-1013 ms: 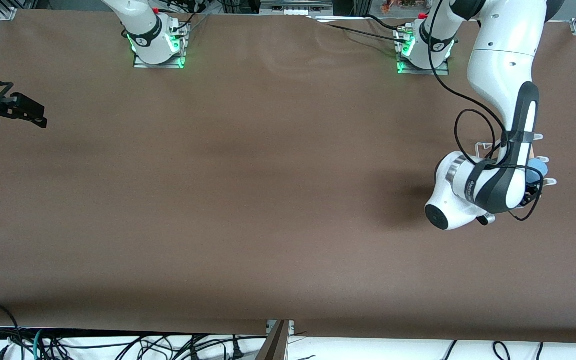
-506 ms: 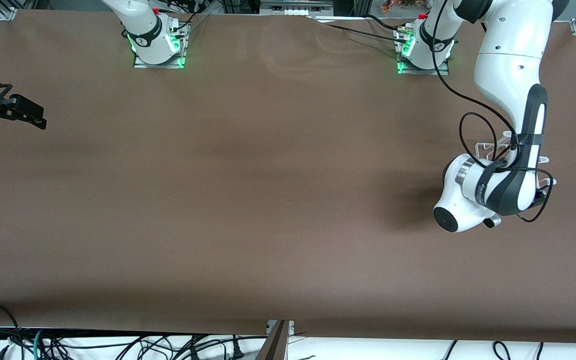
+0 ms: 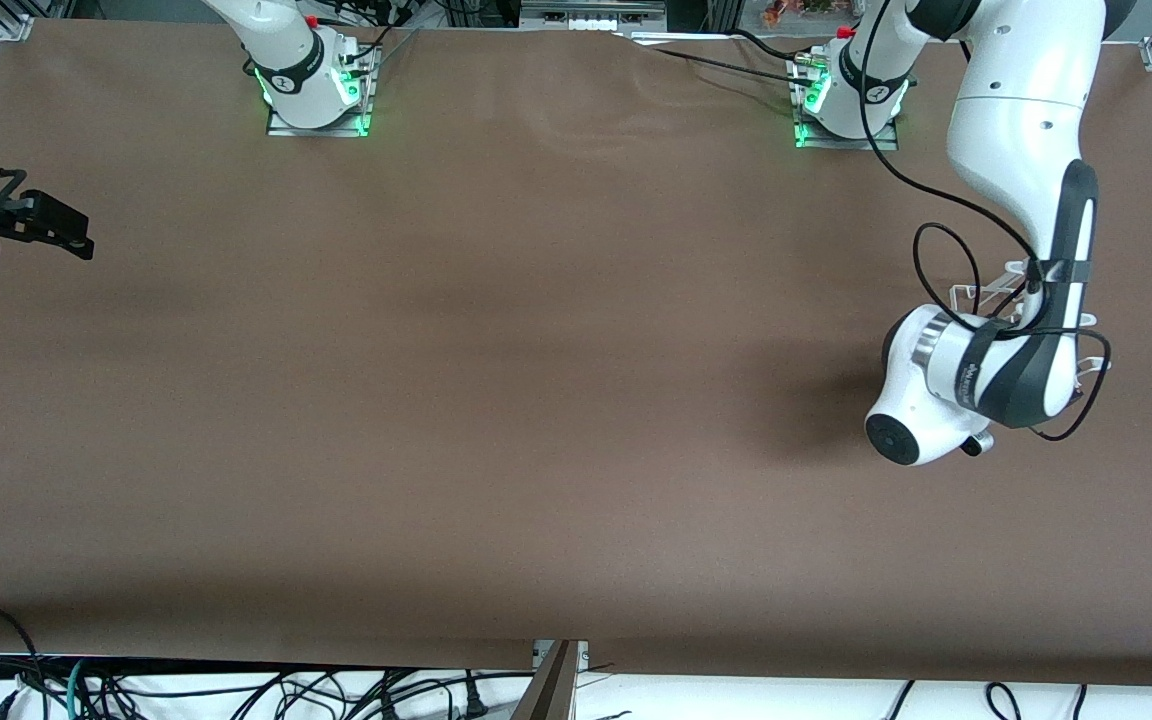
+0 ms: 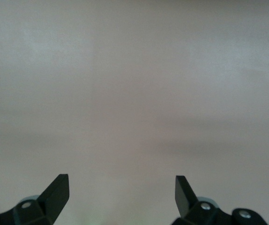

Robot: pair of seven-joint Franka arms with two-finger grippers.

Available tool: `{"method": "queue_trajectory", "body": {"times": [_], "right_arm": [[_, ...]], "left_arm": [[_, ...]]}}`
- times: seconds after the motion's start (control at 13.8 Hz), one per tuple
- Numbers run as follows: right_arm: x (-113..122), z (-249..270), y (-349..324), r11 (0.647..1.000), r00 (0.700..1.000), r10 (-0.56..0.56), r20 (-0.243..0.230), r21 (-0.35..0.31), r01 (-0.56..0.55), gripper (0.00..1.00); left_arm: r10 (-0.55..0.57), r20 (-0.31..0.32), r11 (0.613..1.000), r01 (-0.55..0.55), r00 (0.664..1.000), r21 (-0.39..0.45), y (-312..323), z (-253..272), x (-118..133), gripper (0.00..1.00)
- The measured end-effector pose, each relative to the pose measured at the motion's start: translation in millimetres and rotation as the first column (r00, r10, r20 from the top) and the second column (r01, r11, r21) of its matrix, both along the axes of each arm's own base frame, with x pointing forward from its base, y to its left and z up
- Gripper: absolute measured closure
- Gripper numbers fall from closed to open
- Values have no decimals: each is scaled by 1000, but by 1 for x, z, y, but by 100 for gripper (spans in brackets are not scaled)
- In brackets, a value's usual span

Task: Transfer cup to left arm and place on rack
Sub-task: 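Release the cup on the rack and raise the left gripper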

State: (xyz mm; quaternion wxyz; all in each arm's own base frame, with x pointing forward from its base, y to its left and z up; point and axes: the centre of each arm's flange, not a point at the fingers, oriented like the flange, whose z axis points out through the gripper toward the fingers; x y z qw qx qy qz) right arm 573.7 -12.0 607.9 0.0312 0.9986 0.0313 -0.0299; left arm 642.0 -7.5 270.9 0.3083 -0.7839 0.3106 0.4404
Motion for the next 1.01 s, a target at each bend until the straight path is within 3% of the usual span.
{"method": "queue_trajectory", "body": {"times": [0.22, 0.36, 0.51, 0.72, 1.01], "right_arm": [[1, -2, 0, 1000, 1000, 0, -2, 0, 0, 0], [2, -2, 0, 1000, 1000, 0, -2, 0, 0, 0], [2, -3, 0, 1000, 1000, 0, -2, 0, 0, 0], [2, -3, 0, 1000, 1000, 0, -2, 0, 0, 0], [2, -2, 1, 1000, 1000, 0, -1, 3, 0, 0]], "left_arm": [[173, 177, 975, -143, 969, -169, -17, 68, 4, 0], [314, 290, 928, -227, 904, -296, -35, 122, 3, 0], [434, 361, 867, -275, 825, -415, -52, 174, 1, 0], [536, 418, 780, -240, 734, -578, -67, 236, 0, 0], [616, 514, 707, -132, 597, -695, -39, 295, -6, 0]]}}
